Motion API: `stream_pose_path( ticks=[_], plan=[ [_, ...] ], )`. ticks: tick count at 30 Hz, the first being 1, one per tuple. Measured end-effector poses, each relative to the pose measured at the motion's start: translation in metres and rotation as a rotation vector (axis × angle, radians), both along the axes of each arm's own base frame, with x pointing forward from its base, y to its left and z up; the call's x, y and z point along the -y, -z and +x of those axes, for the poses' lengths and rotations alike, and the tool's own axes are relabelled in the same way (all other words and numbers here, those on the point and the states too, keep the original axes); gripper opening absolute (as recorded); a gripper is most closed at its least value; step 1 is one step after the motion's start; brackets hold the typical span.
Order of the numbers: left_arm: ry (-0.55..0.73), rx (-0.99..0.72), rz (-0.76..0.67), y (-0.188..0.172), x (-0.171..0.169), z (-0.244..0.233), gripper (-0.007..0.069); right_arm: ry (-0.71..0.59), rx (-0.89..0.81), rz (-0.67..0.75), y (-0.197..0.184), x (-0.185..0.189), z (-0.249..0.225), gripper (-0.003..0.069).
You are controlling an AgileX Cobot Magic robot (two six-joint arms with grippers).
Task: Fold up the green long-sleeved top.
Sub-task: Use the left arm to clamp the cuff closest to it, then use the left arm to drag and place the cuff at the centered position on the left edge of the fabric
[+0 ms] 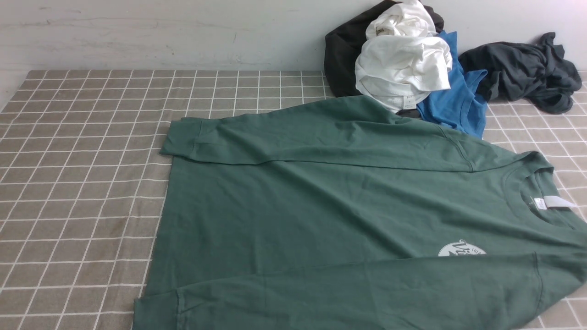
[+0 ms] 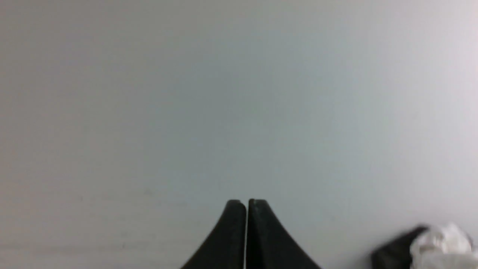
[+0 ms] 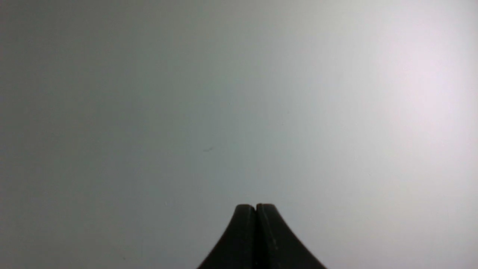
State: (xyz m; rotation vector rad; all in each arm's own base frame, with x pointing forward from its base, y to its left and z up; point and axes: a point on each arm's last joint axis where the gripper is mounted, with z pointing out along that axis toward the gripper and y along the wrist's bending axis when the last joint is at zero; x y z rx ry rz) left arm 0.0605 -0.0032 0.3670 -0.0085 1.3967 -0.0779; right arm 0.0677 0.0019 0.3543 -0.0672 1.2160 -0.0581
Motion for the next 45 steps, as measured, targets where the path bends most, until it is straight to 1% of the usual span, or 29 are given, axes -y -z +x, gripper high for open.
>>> stream_pose_path(
  ticks=[1, 2, 3, 4, 5, 6, 8, 9, 10, 12, 13, 15, 17, 18, 20, 21, 23, 25, 29, 32, 33, 34, 35, 36, 39, 40, 45],
  plan=[
    [0.005, -0.065, 0.010, -0.001, 0.001, 0.010, -0.0008, 0.014, -0.064, -0.019, -0.001, 0.001, 0.009, -0.0010],
    [-0.044, -0.089, 0.005, 0.001, 0.001, 0.012, -0.0008, 0.023, -0.086, -0.036, -0.005, 0.001, 0.012, -0.0010],
    [-0.067, -0.258, 0.016, 0.008, 0.003, 0.032, -0.0008, 0.049, -0.201, -0.063, -0.007, 0.003, 0.028, -0.0010],
    [0.046, -0.373, 0.014, 0.012, 0.005, 0.042, -0.0008, 0.061, -0.272, -0.064, -0.006, 0.004, 0.037, -0.0010],
    [0.066, -0.494, 0.000, 0.021, 0.007, 0.054, -0.0008, 0.071, -0.366, -0.059, -0.003, 0.006, 0.047, -0.0010],
    [0.093, -0.643, -0.027, 0.035, 0.010, 0.069, -0.0006, 0.074, -0.500, -0.049, 0.003, 0.006, 0.059, -0.0010],
    [0.110, -0.747, -0.040, 0.046, 0.012, 0.078, -0.0002, 0.067, -0.608, -0.044, 0.010, 0.004, 0.066, -0.0010],
    [0.124, -0.846, -0.048, 0.058, 0.013, 0.087, 0.0008, 0.049, -0.683, -0.049, 0.015, 0.001, 0.073, -0.0010],
    [0.137, -0.986, -0.055, 0.075, 0.015, 0.099, 0.0042, 0.004, -0.821, -0.063, 0.026, -0.006, 0.081, -0.0010],
    [0.145, -1.102, -0.062, 0.091, 0.016, 0.111, 0.0082, -0.049, -0.959, -0.100, 0.041, -0.016, 0.087, -0.0010],
    [0.147, -1.160, -0.068, 0.100, 0.016, 0.118, 0.0117, -0.085, -1.042, -0.127, 0.049, -0.023, 0.091, -0.0010],
    [0.150, -1.257, -0.081, 0.118, 0.017, 0.131, 0.0200, -0.153, -1.186, -0.174, 0.067, -0.034, 0.097, -0.0010],
    [0.155, -1.326, -0.093, 0.137, 0.018, 0.144, 0.0296, -0.216, -1.282, -0.208, 0.081, -0.046, 0.105, -0.0010],
    [0.155, -1.362, -0.103, 0.145, 0.019, 0.150, 0.0335, -0.237, -1.308, -0.217, 0.086, -0.051, 0.108, -0.0010],
    [0.157, -1.402, -0.116, 0.159, 0.020, 0.159, 0.0386, -0.266, -1.330, -0.213, 0.093, -0.057, 0.114, -0.0010],
    [0.157, -1.409, -0.119, 0.160, 0.020, 0.159, 0.0389, -0.269, -1.331, -0.212, 0.094, -0.058, 0.115, -0.0010],
    [0.173, -1.467, -0.114, 0.178, 0.024, 0.168, 0.0402, -0.285, -1.317, -0.182, 0.098, -0.063, 0.123, -0.0010],
    [0.202, -1.518, -0.085, 0.193, 0.033, 0.172, 0.0390, -0.290, -1.279, -0.161, 0.098, -0.066, 0.130, -0.0010],
    [0.227, -1.545, -0.049, 0.206, 0.045, 0.175, 0.0346, -0.292, -1.254, -0.146, 0.098, -0.067, 0.133, -0.0010],
    [0.234, -1.562, -0.012, 0.216, 0.049, 0.178, 0.0262, -0.293, -1.251, -0.140, 0.098, -0.067, 0.133, -0.0010],
    [0.233, -1.562, -0.010, 0.217, 0.049, 0.179, 0.0257, -0.293, -1.250, -0.140, 0.098, -0.067, 0.134, -0.0010],
    [0.230, -1.566, -0.007, 0.219, 0.049, 0.180, 0.0190, -0.293, -1.245, -0.139, 0.098, -0.067, 0.134, -0.0010],
    [0.230, -1.565, -0.007, 0.219, 0.049, 0.180, 0.0183, -0.293, -1.244, -0.139, 0.097, -0.067, 0.134, -0.0010],
    [0.228, -1.556, -0.013, 0.219, 0.049, 0.181, 0.0111, -0.293, -1.237, -0.138, 0.097, -0.067, 0.134, -0.0010],
    [0.233, -1.531, -0.012, 0.212, 0.050, 0.182, 0.0030, -0.292, -1.230, -0.137, 0.097, -0.067, 0.135, -0.0010],
    [0.233, -1.527, -0.012, 0.211, 0.050, 0.183, 0.0027, -0.292, -1.230, -0.137, 0.097, -0.067, 0.135, -0.0010],
    [0.275, -1.417, -0.005, 0.167, 0.053, 0.191, 0.0015, -0.292, -1.221, -0.135, 0.096, -0.068, 0.136, -0.0010]
  ],
)
